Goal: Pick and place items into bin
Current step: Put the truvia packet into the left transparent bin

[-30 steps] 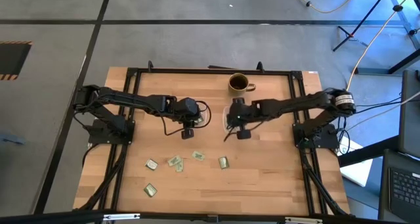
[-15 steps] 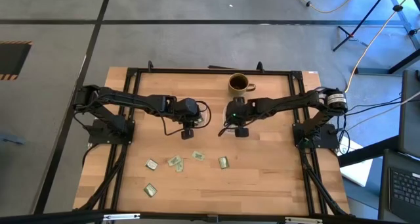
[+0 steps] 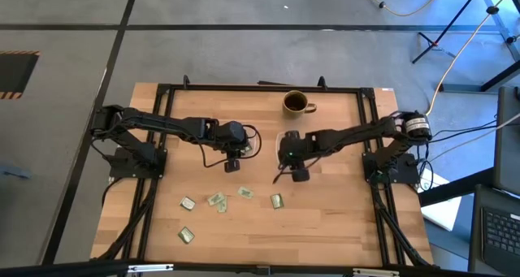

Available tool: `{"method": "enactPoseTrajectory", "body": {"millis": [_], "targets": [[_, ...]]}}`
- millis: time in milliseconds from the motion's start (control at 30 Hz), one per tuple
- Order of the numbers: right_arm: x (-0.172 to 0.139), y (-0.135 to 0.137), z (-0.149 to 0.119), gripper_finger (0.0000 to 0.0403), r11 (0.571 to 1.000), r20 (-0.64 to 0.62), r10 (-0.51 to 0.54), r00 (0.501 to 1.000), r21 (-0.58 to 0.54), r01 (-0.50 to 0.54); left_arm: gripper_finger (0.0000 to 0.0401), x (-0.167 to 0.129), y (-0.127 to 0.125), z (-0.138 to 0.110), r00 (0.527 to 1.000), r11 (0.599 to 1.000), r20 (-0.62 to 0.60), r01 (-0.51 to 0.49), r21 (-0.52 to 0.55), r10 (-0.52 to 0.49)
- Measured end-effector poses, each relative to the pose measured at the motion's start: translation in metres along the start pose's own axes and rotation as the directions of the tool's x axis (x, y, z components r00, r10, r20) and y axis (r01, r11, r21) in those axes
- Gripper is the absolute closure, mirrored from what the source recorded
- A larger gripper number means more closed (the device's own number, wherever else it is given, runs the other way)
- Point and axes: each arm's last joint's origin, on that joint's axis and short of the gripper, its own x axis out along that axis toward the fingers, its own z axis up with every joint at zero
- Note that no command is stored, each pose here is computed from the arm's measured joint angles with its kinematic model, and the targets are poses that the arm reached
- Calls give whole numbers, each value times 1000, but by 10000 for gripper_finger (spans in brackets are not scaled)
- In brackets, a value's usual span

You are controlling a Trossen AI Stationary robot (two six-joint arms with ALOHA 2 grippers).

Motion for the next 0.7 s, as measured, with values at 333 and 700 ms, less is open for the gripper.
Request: {"method": "enactPoseTrajectory", "body": {"millis": [333, 700], "targets": [[-4, 26, 8, 240, 991, 19, -117, 993, -65, 118, 313, 0, 0, 0, 1000, 1000, 0, -4, 0, 4], [-38, 31, 13, 240, 969, 91, -204, 975, -121, 214, 313, 0, 0, 0, 1000, 1000, 0, -4, 0, 4]]}}
